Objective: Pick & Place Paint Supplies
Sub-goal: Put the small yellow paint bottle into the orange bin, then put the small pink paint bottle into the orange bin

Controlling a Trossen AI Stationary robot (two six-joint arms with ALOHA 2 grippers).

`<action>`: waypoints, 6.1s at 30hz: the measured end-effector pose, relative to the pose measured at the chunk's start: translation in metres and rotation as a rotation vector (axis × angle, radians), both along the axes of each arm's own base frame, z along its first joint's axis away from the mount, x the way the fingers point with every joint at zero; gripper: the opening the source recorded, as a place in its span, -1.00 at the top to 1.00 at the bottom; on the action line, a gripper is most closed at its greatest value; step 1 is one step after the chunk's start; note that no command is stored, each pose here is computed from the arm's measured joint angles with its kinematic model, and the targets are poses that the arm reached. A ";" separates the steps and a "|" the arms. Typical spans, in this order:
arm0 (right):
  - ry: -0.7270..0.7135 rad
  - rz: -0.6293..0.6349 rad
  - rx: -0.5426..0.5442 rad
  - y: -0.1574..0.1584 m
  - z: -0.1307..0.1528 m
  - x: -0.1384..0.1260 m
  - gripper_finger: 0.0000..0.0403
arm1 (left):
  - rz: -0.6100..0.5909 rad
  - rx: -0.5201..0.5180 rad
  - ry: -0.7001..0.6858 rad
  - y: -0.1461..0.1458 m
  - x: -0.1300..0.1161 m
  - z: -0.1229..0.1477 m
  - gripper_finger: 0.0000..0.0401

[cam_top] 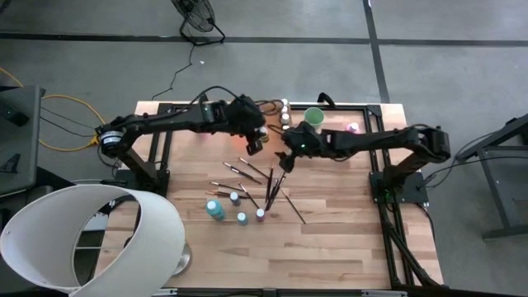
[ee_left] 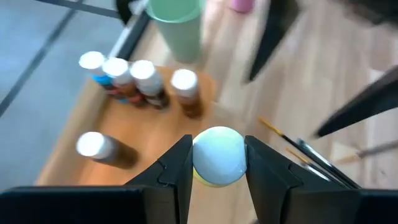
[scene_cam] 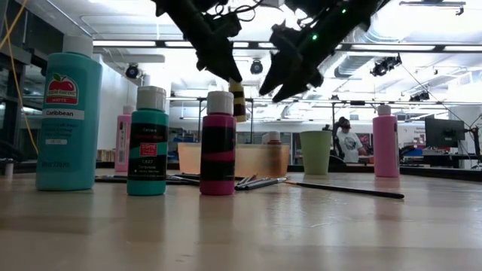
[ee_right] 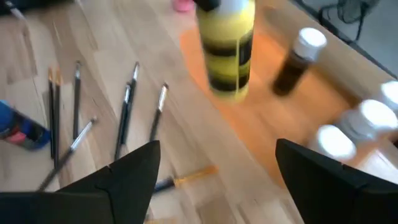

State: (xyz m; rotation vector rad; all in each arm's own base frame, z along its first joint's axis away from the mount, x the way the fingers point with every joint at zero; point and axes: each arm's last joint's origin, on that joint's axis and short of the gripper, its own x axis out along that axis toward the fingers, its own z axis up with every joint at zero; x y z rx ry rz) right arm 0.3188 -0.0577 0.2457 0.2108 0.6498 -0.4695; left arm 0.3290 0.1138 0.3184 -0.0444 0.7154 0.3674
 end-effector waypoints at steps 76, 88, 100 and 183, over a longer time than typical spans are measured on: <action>0.075 -0.156 0.066 -0.011 0.041 -0.066 -0.46 | 0.491 -0.209 0.056 0.043 0.100 -0.080 0.40; 0.070 -0.155 0.069 -0.011 0.042 -0.066 -0.46 | 0.498 -0.238 0.065 0.044 0.104 -0.091 0.40; 0.071 -0.154 0.068 -0.011 0.042 -0.066 -0.46 | 0.485 -0.259 0.125 0.042 0.101 -0.095 0.09; -0.209 0.400 0.040 0.178 -0.162 0.043 -0.45 | 0.040 -0.150 0.115 -0.125 -0.068 -0.020 -0.11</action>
